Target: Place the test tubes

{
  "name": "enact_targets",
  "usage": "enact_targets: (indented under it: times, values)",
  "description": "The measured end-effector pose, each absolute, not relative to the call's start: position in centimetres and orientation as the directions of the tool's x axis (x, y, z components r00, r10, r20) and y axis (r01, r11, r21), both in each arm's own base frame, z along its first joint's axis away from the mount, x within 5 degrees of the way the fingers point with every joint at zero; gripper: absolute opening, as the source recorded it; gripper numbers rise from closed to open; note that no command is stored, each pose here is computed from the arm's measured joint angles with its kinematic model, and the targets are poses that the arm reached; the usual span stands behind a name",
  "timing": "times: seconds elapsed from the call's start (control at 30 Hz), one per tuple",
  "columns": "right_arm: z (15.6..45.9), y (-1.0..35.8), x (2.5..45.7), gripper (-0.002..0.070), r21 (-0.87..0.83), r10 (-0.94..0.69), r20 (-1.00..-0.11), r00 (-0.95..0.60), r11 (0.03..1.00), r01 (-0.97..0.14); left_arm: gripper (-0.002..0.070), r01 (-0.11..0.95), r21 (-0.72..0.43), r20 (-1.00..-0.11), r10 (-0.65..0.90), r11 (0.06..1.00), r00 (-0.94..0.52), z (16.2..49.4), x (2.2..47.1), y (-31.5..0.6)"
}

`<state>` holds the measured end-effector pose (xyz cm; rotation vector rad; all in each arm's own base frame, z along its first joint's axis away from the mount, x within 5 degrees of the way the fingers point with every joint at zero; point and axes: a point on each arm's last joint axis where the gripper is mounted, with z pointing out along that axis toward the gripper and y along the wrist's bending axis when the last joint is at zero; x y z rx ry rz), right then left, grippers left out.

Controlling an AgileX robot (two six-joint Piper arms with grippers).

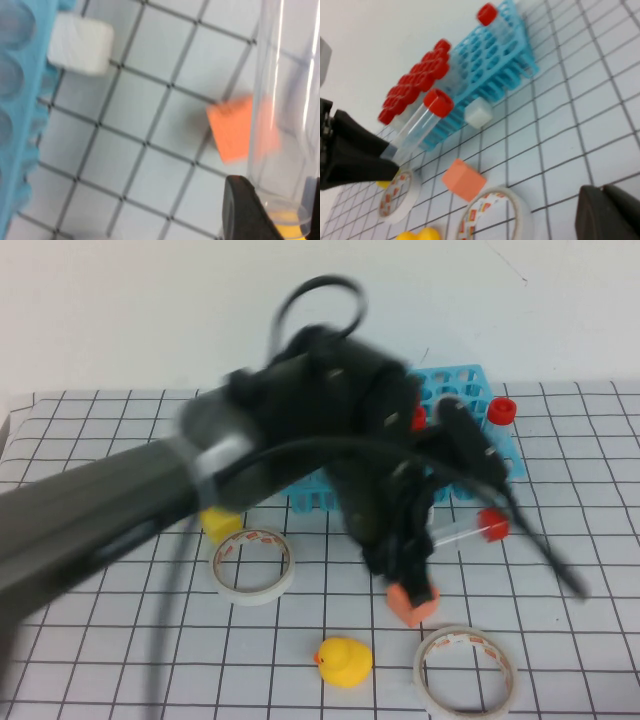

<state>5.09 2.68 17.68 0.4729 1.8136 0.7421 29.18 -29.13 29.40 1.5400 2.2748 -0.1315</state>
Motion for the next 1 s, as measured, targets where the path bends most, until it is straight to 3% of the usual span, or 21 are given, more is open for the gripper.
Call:
enact_targets:
  times: [0.23, 0.5, 0.8, 1.0]
  values:
    - [18.7, 3.5, 5.0, -0.0001, 0.692, 0.618, -0.710, -0.337, 0.701, -0.174, 0.0210, 0.893, 0.125, -0.498, 0.806, 0.432, -0.320, 29.3, 23.8, -24.3]
    - [22.1, 4.0, 4.8, -0.0001, 0.529, 0.498, -0.848, -0.182, 0.768, -0.361, 0.0210, 0.819, 0.099, -0.707, 0.619, 0.565, -0.342, 28.8, 19.0, -19.6]
    - [25.4, 5.4, 7.9, -0.0001, 0.460, 0.339, -0.886, -0.316, 0.723, -0.515, 0.0210, 0.673, -0.088, -0.904, 0.225, 0.735, -0.364, 27.1, 15.9, -15.8]
    - [28.1, 6.6, 11.2, -0.0001, 0.344, 0.177, -0.936, -0.303, 0.630, -0.696, 0.0210, 0.614, -0.242, -0.955, -0.073, 0.752, -0.287, 27.0, 16.3, -15.5]
